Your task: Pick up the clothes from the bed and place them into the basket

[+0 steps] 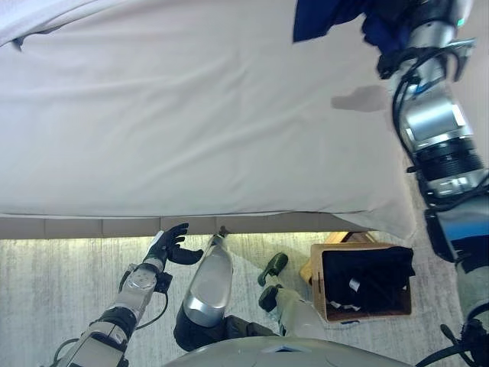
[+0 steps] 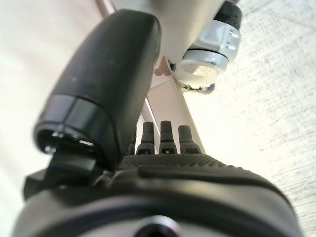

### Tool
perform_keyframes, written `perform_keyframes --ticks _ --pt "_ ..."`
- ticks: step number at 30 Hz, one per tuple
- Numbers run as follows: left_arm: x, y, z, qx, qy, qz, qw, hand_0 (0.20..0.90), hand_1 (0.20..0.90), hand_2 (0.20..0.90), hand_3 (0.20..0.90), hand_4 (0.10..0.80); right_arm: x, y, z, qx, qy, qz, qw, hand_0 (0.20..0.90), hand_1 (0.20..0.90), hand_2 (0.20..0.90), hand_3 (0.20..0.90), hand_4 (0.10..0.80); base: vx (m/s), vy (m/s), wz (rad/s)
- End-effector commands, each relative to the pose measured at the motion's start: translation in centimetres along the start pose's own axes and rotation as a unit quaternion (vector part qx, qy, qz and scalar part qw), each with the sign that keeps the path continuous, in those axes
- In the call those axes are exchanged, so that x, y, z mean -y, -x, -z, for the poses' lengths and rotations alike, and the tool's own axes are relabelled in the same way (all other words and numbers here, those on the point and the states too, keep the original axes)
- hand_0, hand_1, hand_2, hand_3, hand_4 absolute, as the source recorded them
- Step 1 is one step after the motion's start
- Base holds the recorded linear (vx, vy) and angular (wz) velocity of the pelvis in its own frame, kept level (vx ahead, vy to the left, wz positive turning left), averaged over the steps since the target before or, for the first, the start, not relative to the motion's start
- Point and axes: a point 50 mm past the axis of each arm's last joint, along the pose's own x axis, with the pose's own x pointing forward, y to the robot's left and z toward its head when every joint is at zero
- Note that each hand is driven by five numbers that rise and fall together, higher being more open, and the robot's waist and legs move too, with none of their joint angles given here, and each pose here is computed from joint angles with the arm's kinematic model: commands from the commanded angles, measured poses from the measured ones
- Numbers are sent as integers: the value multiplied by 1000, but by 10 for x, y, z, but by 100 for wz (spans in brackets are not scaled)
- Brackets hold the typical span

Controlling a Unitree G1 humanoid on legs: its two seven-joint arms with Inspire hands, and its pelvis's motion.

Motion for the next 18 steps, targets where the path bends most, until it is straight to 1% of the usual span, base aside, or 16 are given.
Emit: perform_keyframes --ticks 1,5,9,12,16,18 --pt "14 22 59 -97 -44 38 994 900 900 900 900 800 31 1 4 51 47 52 996 300 300 300 200 100 72 -104 -24" --pt "8 30 76 -134 -32 15 990 900 900 900 900 800 55 9 15 54 38 85 994 300 300 300 200 100 14 -206 -22" --pt "4 39 94 -177 -20 6 984 900 900 900 900 800 70 7 17 57 50 108 991 300 300 300 200 100 -6 -82 -47" --pt "13 45 104 -201 -28 24 979 900 900 900 900 800 74 11 27 49 63 99 992 300 300 300 200 100 -76 2 -55" --pt "24 44 104 -204 -42 45 977 900 900 900 900 800 76 11 37 37 89 86 992 300 300 300 200 100 -65 30 -59" --pt "31 40 97 -195 -58 58 977 900 900 900 900 800 83 8 47 18 105 81 991 300 300 300 200 100 -13 5 -43"
